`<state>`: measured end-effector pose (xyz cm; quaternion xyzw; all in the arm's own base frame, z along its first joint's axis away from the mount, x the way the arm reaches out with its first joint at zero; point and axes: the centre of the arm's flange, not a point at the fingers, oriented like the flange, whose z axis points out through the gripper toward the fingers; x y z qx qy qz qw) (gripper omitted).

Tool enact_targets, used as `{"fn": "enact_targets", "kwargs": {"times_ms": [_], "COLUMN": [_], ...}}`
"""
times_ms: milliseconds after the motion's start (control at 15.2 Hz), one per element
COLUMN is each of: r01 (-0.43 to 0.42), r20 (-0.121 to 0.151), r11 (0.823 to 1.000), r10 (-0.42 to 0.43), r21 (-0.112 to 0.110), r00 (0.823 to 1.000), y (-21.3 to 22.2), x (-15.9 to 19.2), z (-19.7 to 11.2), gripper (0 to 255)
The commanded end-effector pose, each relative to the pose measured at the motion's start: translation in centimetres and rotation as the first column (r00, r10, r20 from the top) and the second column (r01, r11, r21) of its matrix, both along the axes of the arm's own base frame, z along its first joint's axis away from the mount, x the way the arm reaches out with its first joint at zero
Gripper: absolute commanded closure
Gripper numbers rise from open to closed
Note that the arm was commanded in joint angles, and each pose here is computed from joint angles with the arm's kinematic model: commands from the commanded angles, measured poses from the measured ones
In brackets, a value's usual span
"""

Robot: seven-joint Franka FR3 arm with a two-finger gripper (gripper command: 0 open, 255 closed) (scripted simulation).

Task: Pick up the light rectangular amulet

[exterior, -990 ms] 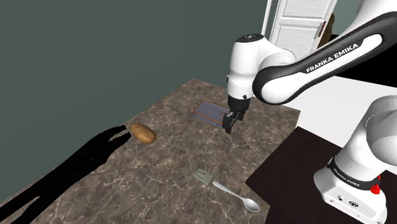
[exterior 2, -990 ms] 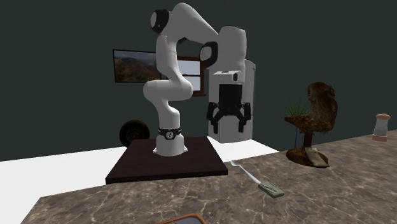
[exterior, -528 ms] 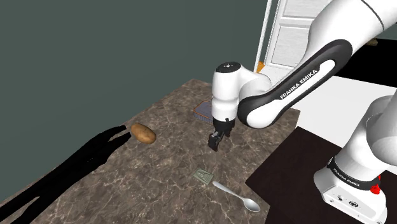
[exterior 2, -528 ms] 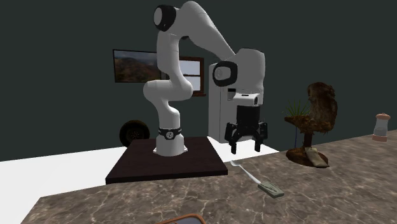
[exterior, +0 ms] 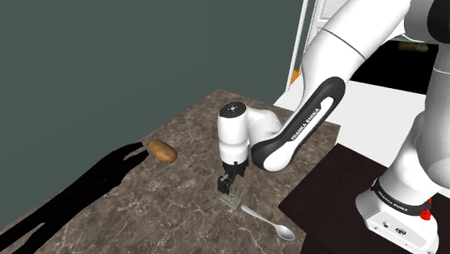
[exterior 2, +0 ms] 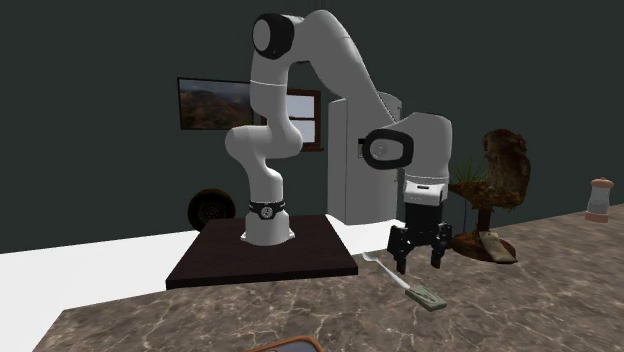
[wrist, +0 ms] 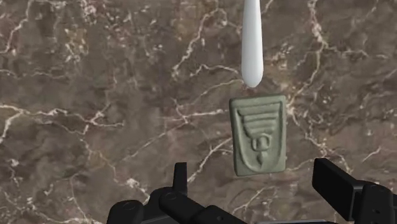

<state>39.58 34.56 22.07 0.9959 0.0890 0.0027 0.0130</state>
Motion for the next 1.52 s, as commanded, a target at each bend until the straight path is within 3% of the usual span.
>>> {"fn": "enact_targets", "kwargs": {"times_ms": [0,594,726,792,1452], "r01": [-0.005,-0.008,-0.008,-0.008,-0.008], "r20": [-0.004,-0.007,-0.007,-0.007,-0.007], "r11": [1.000,1.000,1.000,1.000,1.000], "r10": [0.005,0.008,0.008,0.008,0.008], "r21": [0.001,0.001,0.001,0.001,0.001], "r00": [1.000,1.000,1.000,1.000,1.000], "y": [1.6,2.7,2.7,2.7,2.7], "x": [0.2,0.3,0.3,0.3,0.3], "z": [-2.1,-7.2,-7.2,-7.2,-6.7], "gripper": [0,0,0,255,255]}}
